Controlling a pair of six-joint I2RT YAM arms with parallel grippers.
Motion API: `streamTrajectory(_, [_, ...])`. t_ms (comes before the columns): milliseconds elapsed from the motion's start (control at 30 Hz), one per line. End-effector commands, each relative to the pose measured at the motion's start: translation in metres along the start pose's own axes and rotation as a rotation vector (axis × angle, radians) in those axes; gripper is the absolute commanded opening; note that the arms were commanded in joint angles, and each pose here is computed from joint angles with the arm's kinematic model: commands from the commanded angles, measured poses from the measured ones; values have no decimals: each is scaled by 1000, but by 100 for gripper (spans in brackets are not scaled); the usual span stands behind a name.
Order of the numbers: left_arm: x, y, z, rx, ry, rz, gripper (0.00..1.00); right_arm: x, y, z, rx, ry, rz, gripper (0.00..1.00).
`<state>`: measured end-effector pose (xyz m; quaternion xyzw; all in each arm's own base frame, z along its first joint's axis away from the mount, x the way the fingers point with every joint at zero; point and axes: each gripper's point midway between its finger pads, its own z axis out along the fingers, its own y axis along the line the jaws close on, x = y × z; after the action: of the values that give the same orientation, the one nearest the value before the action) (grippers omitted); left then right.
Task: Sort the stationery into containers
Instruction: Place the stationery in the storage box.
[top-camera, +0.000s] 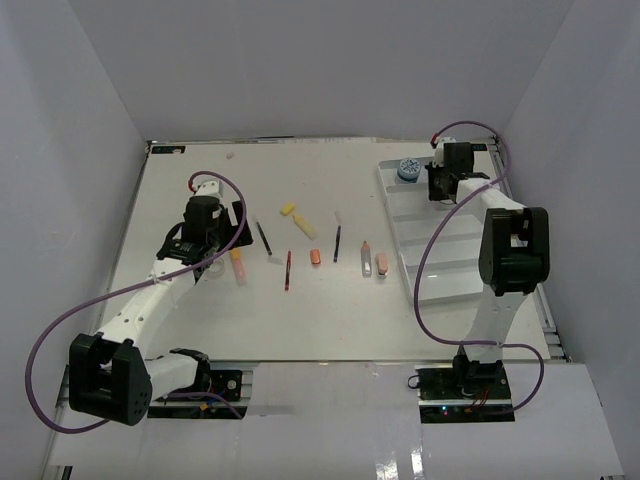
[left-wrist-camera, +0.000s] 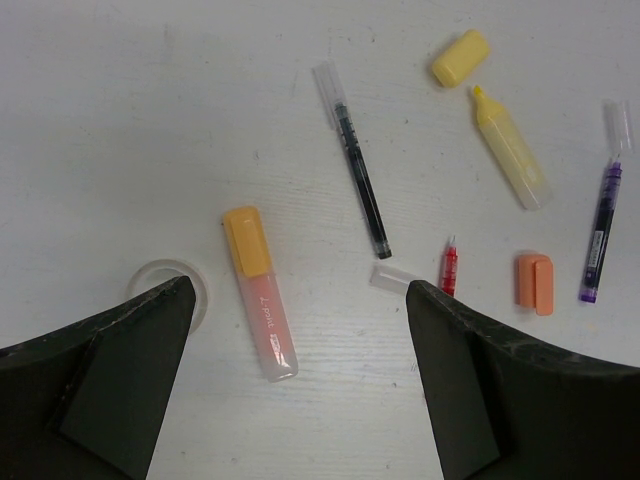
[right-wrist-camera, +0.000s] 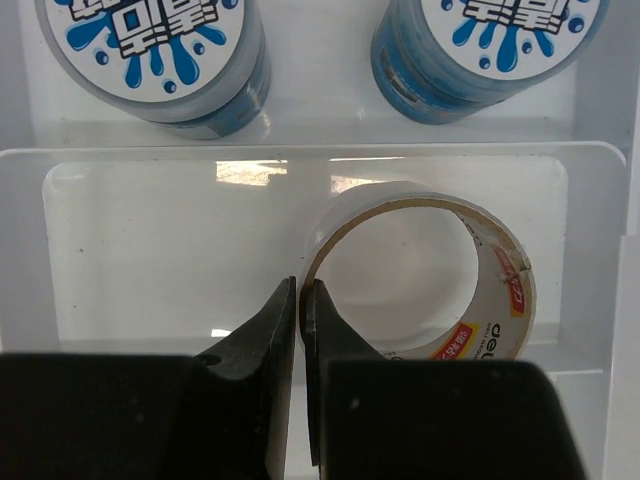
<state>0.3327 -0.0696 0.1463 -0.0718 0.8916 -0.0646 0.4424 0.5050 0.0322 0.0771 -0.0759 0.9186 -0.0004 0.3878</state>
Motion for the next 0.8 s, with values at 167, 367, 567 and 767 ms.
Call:
streamTrajectory(167, [-3,-1,1,7,-2,-3,98,-2,-18,5,50,-26,53,10])
streamTrajectory(367, [-1,0,2,0,3,-4,98,-3,-31,9,98,-24,74,20])
streamTrajectory(567, [-2,0,2,-1,1,-4,98,-24,-24,-8,55,-91,76,55])
streamTrajectory(767, [-4,5,1,-29,-12,-9,98,-56,-4,-60,16,-192,52,79])
